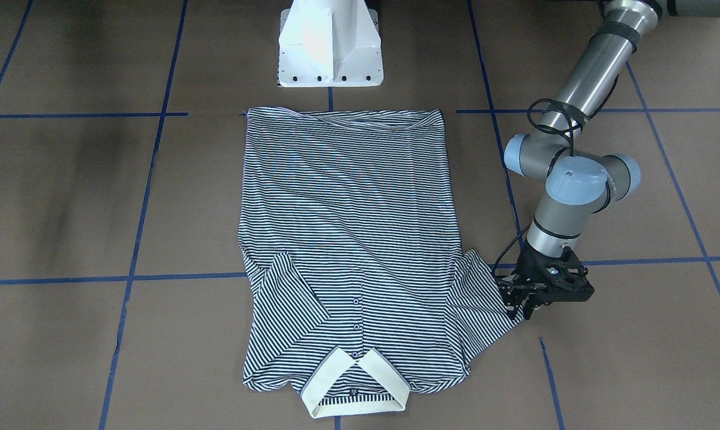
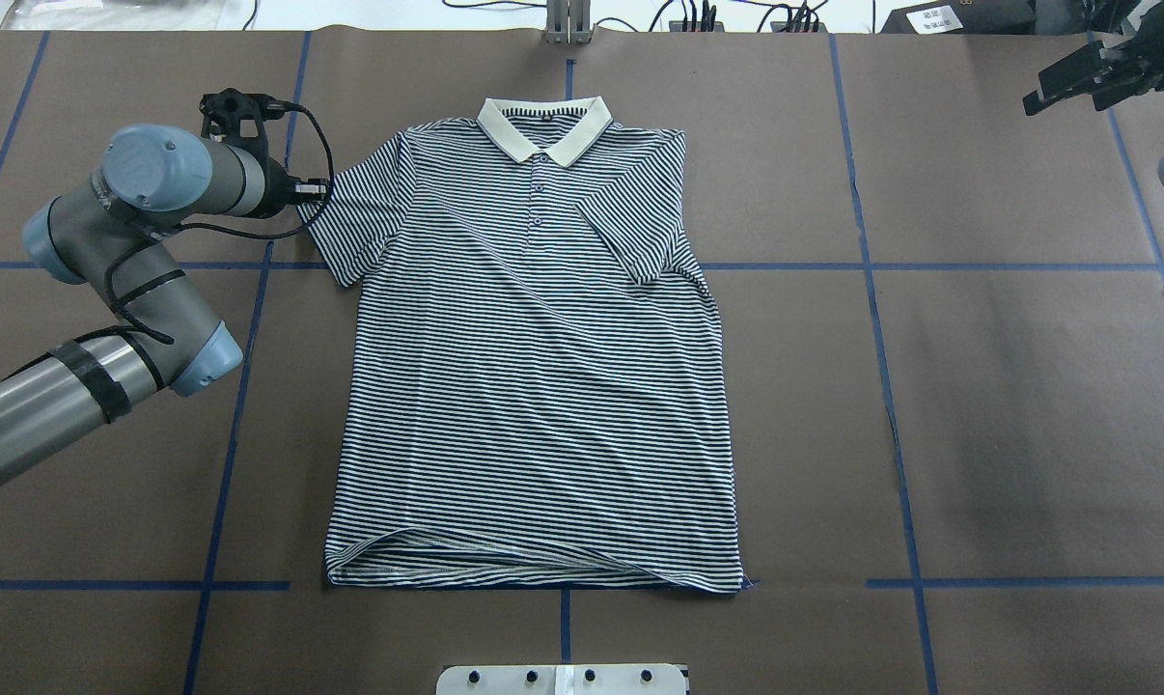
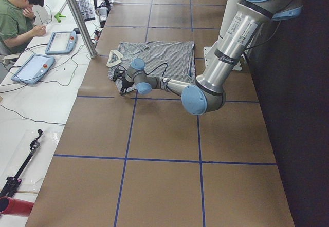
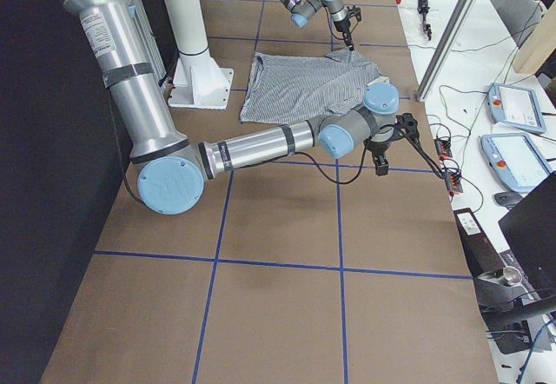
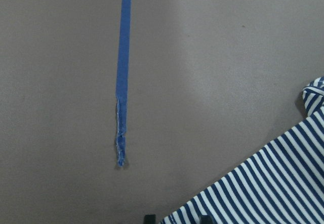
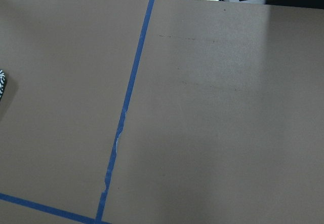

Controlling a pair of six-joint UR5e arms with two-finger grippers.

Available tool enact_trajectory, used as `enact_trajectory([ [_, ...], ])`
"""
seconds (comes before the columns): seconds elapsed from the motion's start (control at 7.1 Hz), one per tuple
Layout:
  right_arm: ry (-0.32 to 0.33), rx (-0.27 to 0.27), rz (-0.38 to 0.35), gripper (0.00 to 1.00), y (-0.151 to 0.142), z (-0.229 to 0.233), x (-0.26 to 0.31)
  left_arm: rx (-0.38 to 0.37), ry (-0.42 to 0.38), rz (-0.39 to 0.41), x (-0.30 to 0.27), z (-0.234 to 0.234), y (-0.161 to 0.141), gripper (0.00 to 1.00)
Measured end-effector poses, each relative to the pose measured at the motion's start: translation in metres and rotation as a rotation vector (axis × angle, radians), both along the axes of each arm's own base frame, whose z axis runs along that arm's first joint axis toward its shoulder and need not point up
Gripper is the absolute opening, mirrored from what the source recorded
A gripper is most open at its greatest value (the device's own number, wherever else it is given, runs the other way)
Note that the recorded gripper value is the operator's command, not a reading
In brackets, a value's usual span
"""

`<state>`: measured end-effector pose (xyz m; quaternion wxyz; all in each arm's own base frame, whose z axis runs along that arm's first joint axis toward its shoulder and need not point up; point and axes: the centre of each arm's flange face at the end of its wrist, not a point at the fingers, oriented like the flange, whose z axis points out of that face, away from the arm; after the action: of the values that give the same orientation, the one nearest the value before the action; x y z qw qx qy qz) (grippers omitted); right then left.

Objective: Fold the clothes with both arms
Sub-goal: 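Reach the left gripper to the sleeve nearest it and grasp it, then fold the grasped sleeve with the left gripper inward across the shirt body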

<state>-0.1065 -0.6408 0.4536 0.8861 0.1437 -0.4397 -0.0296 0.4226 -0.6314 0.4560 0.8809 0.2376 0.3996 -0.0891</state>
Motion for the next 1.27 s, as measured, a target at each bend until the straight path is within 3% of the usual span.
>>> enact_trajectory([
  [0.42,0.000,-0.002,0.001,1.00,0.001,0.001,0.000,0.015,0.019,0.002,0.002,-0.035,0.001,0.00],
  [0.99,0.015,-0.013,0.018,1.00,0.006,0.009,0.003,-0.137,0.005,-0.007,0.075,-0.180,0.020,0.03],
  [1.13,0.018,-0.013,0.019,1.00,0.006,0.010,0.003,-0.167,0.004,-0.016,0.103,-0.199,0.021,0.99],
  [1.27,0.018,-0.013,0.020,1.00,0.007,0.010,0.003,-0.178,-0.004,-0.010,0.125,-0.210,0.022,1.00],
])
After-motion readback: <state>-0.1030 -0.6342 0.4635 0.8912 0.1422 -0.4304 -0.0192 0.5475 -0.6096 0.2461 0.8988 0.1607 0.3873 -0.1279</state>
